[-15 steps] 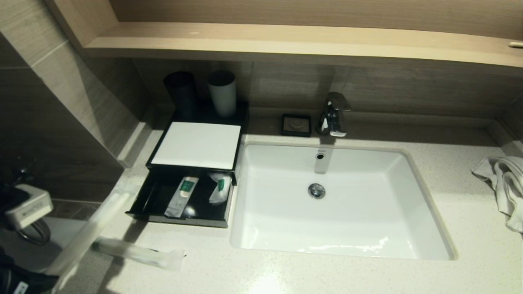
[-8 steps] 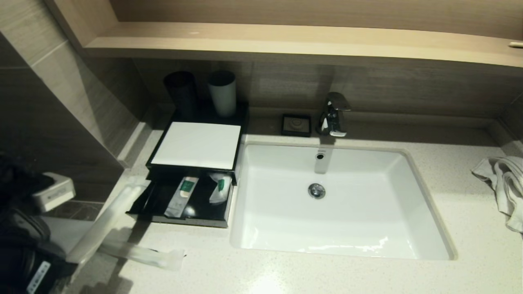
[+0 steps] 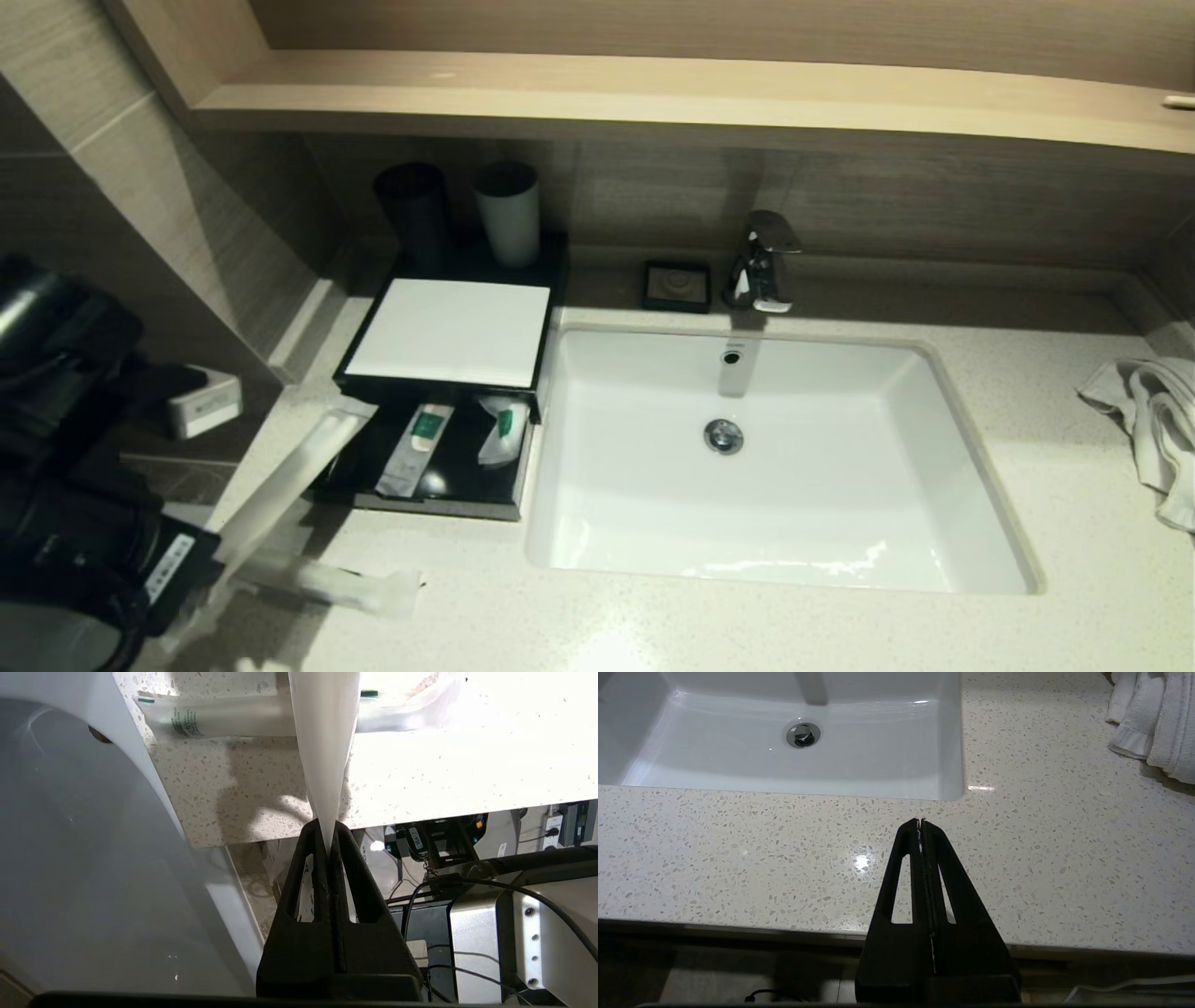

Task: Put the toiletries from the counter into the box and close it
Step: Place the bathroom toiletry into the drawer

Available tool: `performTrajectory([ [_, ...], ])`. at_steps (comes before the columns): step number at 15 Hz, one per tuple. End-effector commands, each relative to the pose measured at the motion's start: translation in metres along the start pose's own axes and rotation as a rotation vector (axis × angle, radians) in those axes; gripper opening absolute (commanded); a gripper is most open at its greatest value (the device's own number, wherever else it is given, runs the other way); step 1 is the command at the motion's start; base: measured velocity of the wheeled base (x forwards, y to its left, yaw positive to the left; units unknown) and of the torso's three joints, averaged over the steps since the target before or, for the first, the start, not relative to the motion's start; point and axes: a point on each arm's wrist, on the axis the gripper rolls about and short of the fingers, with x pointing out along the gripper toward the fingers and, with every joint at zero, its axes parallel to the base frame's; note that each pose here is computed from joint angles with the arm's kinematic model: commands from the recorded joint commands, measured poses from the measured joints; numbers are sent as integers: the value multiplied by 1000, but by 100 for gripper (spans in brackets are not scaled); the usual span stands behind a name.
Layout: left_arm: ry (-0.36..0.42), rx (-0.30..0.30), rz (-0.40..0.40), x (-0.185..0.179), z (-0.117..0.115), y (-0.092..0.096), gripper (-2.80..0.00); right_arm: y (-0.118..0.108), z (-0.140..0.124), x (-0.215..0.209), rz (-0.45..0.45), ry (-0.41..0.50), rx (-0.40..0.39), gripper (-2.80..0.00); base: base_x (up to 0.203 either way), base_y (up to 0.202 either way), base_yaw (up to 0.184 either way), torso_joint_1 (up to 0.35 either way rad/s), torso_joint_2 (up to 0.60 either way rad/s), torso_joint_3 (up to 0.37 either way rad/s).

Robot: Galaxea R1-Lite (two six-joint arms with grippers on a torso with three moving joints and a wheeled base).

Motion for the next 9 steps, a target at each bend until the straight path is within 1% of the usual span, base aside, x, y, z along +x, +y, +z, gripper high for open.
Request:
performTrajectory([
  [1, 34, -3, -1, 10, 10, 0, -280, 0, 0, 0, 1, 0, 0, -280, 0, 0, 0, 0, 0, 0],
  [3, 20, -17, -2, 10, 16, 0, -280, 0, 0, 0, 1, 0, 0, -280, 0, 0, 0, 0, 0, 0],
  [7, 41, -13, 0, 18, 30, 0, -280, 0, 0, 0, 1, 0, 0, -280, 0, 0, 0, 0, 0, 0],
  [9, 47, -6, -2, 21, 33, -1, -280, 0, 0, 0, 1, 0, 0, -280, 0, 0, 0, 0, 0, 0],
])
